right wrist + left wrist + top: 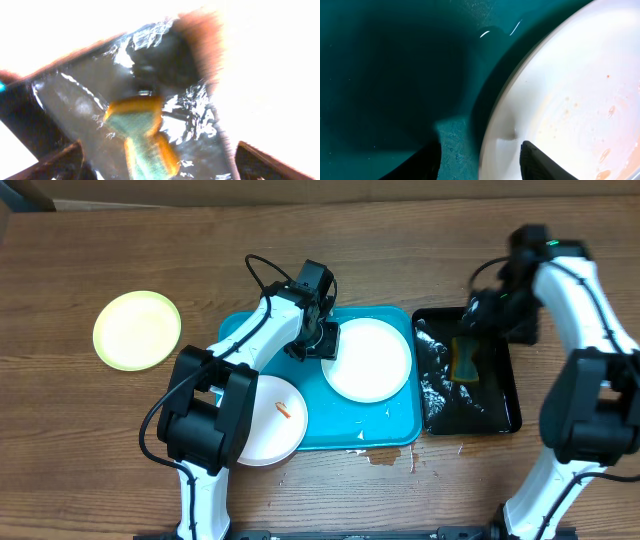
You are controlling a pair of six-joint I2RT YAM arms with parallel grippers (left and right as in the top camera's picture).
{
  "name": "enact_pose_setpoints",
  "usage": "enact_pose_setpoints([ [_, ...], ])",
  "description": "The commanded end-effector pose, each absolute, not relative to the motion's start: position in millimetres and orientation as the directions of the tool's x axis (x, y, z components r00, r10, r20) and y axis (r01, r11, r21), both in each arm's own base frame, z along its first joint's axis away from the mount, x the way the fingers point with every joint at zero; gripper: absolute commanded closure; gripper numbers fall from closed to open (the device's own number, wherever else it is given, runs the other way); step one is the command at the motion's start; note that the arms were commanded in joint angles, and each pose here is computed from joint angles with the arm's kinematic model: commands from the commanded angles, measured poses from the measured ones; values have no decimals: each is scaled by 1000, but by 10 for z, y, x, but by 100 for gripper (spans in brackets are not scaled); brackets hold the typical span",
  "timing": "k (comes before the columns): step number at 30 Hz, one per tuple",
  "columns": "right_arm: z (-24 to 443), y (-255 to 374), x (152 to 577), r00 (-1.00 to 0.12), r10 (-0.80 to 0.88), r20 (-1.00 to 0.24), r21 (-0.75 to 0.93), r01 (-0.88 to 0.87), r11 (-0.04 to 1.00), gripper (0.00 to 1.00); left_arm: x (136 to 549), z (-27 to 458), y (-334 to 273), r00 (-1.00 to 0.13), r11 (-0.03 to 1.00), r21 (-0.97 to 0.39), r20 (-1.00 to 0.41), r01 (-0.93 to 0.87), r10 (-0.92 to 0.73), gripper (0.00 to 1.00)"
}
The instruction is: Clean dirty plates on tray and stack at the side
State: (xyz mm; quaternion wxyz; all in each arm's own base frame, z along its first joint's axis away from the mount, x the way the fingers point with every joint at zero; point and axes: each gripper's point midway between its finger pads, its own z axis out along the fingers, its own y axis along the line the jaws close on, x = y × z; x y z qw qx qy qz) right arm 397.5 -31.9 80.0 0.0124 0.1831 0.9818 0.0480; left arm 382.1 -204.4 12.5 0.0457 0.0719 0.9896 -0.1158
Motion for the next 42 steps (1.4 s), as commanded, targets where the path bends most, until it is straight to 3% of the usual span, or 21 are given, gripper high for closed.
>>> enact_pose_setpoints([
  [1, 983, -771, 4059, -882, 466, -71, 105, 457, 883, 0, 3803, 91, -2032, -985, 964, -214, -101, 156, 137, 47],
  [7, 995, -1210, 4082, -827, 549, -120, 119, 537, 835, 0, 3773, 62, -2066, -985, 964, -212, -93, 163, 146, 42],
  [11, 1014, -1360, 4142, -806, 570, -161, 128, 556, 821, 0, 3681, -31, -2156, -986, 965, -204, -74, 164, 151, 50],
  [14, 1022, -1392, 4184, -800, 572, -180, 133, 556, 820, 0, 3620, -164, -2204, -981, 968, -166, -73, 187, 177, 62],
  [15, 1026, -1397, 4200, -799, 572, -186, 135, 555, 821, 0, 3623, -226, -2183, -979, 973, -125, -78, 196, 187, 87],
  [16, 1028, -1400, 4209, -798, 571, -190, 136, 555, 821, 0, 3631, -236, -2165, -978, 974, -106, -83, 198, 190, 96],
  [20, 1033, -1406, 4225, -797, 571, -198, 138, 554, 821, 0, 3717, -90, -2103, -977, 979, -62, -108, 193, 186, 96],
  [26, 1032, -1406, 4225, -797, 571, -197, 138, 554, 821, 0, 4077, 706, -1875, -966, 989, 12, -210, 149, 148, 96],
  [34, 1033, -1406, 4225, -797, 571, -198, 138, 554, 821, 0, 4353, 1659, -1895, -925, 988, -67, -364, 141, 108, 96],
  [42, 1032, -1406, 4225, -797, 571, -197, 138, 554, 821, 0, 4375, 1840, -2383, -882, 965, -135, -449, 226, 144, 96],
])
